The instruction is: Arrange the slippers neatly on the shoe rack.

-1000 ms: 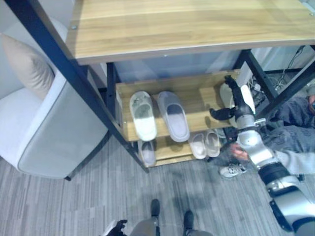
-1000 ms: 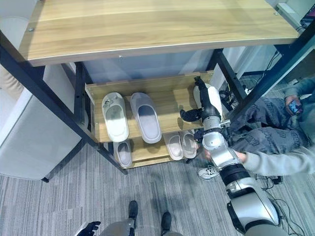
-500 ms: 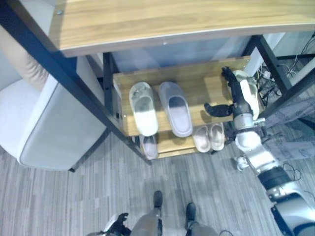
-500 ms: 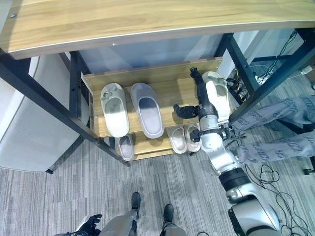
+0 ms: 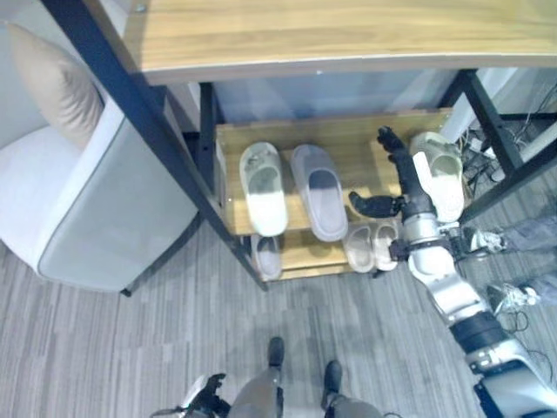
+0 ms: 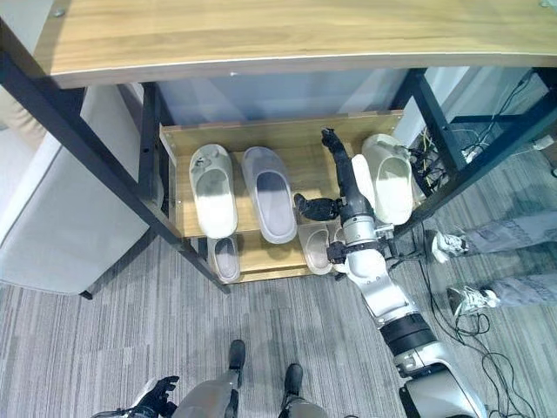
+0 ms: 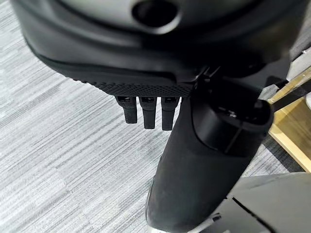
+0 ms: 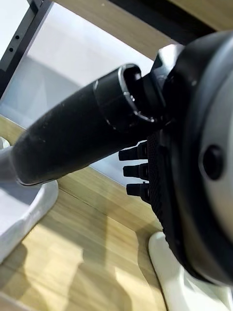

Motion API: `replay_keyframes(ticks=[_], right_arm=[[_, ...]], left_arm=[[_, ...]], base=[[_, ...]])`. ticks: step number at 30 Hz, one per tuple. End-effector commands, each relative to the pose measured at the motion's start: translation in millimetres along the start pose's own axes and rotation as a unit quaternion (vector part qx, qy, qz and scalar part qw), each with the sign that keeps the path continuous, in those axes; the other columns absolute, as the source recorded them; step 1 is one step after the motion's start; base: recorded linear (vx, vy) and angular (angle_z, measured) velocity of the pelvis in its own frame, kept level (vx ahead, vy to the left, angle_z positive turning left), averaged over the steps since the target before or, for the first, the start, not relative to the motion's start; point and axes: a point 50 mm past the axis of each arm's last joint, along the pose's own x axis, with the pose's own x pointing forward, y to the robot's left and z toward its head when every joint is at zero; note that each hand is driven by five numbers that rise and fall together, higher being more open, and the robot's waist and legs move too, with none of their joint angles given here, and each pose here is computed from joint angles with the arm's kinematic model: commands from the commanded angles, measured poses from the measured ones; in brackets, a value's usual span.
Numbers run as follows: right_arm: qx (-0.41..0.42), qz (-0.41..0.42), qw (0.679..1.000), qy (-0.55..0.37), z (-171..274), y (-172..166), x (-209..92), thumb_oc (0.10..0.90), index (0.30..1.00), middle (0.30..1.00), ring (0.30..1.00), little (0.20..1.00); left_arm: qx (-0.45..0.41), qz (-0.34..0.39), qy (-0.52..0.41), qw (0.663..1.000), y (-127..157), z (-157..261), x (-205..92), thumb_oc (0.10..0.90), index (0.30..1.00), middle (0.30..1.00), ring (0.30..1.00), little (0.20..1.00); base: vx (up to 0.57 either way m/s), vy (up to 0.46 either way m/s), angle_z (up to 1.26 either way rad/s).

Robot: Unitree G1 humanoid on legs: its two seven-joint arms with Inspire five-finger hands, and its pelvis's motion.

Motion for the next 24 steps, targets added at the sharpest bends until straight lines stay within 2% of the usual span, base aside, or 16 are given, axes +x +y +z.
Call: replay_keyframes(ticks=[1,9,15,16,18,19,20,24], right_arm=[[0.043,-0.101,0.987,-0.117,57,-35,44,0.800,0.900,0.900,0.900,0.900],[0.040,-0.139,0.985,-0.095,54,-53,60,0.800,0.900,0.900,0.900,0.900],[0.051,-0.162,0.982,-0.084,52,-65,65,0.800,0.900,0.900,0.900,0.900],[0.053,-0.163,0.982,-0.083,51,-65,65,0.750,0.825,0.825,0.825,0.825],[0.059,-0.163,0.982,-0.079,48,-64,63,0.535,0.502,0.502,0.502,0.502],[0.059,-0.157,0.983,-0.071,45,-61,62,0.493,0.439,0.439,0.439,0.439],[0.060,-0.154,0.984,-0.065,42,-59,60,0.400,0.300,0.300,0.300,0.300],[0.074,-0.126,0.989,-0.012,15,-39,47,0.400,0.300,0.300,0.300,0.300]], left_arm=[[-0.007,-0.010,-0.016,1.000,-11,14,1,0.800,0.900,0.900,0.900,0.900],[-0.003,-0.007,0.005,1.000,-8,3,0,0.800,0.900,0.900,0.900,0.900],[-0.007,0.003,-0.011,1.000,-2,13,3,0.800,0.900,0.900,0.900,0.900],[-0.009,0.006,-0.016,1.000,0,16,4,0.800,0.900,0.900,0.900,0.900],[-0.016,0.012,-0.026,0.999,2,23,6,0.800,0.900,0.900,0.900,0.900],[-0.019,0.014,-0.032,0.999,4,28,6,0.800,0.900,0.900,0.900,0.900],[-0.020,0.015,-0.034,0.999,4,29,7,0.800,0.900,0.900,0.900,0.900],[-0.030,0.017,-0.046,0.998,4,38,8,0.800,0.900,0.900,0.900,0.900]], base=[[-0.03,0.015,0.08],[-0.02,0.026,0.14],[-0.01,0.021,0.14],[-0.01,0.022,0.16],[-0.01,0.012,0.12],[0.00,-0.005,0.10],[0.01,0.004,0.08],[0.01,0.007,0.06]])
